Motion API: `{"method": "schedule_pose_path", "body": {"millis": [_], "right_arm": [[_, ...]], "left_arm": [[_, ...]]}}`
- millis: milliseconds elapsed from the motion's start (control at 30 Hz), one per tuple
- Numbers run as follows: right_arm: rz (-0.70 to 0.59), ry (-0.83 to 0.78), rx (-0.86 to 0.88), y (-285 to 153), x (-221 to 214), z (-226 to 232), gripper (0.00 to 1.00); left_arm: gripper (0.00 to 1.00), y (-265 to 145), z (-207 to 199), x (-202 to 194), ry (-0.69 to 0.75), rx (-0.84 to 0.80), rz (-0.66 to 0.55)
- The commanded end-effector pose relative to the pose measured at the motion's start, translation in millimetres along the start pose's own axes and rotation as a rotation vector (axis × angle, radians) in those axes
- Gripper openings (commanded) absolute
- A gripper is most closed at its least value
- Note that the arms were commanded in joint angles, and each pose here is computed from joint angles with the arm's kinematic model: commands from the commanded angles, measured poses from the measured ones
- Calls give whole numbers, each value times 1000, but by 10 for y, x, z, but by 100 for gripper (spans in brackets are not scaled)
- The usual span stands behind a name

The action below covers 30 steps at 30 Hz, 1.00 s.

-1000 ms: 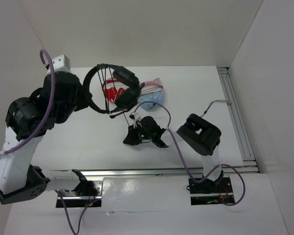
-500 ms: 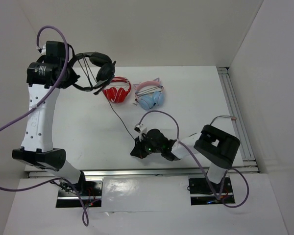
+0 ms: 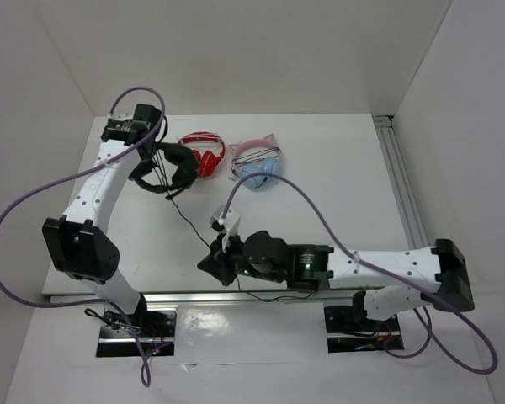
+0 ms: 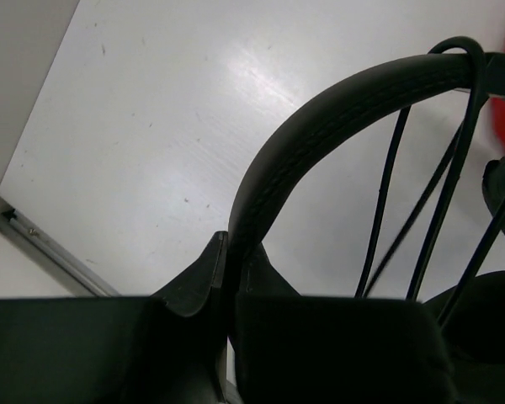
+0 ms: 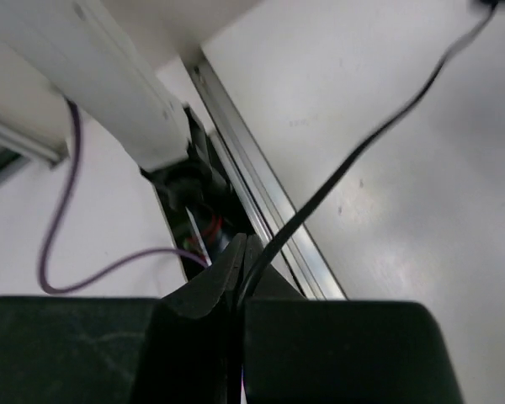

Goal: Wrap the headphones

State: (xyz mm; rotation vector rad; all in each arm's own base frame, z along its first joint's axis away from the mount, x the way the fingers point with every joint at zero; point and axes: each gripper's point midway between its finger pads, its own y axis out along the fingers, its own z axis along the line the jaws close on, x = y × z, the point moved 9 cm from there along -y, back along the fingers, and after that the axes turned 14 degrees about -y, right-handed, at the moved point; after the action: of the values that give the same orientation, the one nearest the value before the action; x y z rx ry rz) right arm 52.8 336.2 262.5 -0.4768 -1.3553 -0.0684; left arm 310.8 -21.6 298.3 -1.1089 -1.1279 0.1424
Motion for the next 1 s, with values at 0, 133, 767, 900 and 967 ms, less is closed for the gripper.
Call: {"method": "schedule_pose_path", "body": {"millis": [0, 133, 767, 900, 967], "right_arm": [[-63, -7, -111, -374, 538, -87, 0], [-76, -83, -257, -620, 937, -208, 0], [98, -289, -590, -662, 1319, -946, 0], [140, -287, -723, -855, 1230, -1493, 0], [149, -267, -739, -930, 1216, -1667, 0]], "left_arm": [[0, 72, -75, -9, -57, 19, -76], [0, 50, -96, -213, -1, 13, -38], [0, -540, -234, -1392, 609, -330, -7], [0, -635, -1, -1547, 674, -390, 19], [0, -726, 116, -1576, 682, -456, 29]]}}
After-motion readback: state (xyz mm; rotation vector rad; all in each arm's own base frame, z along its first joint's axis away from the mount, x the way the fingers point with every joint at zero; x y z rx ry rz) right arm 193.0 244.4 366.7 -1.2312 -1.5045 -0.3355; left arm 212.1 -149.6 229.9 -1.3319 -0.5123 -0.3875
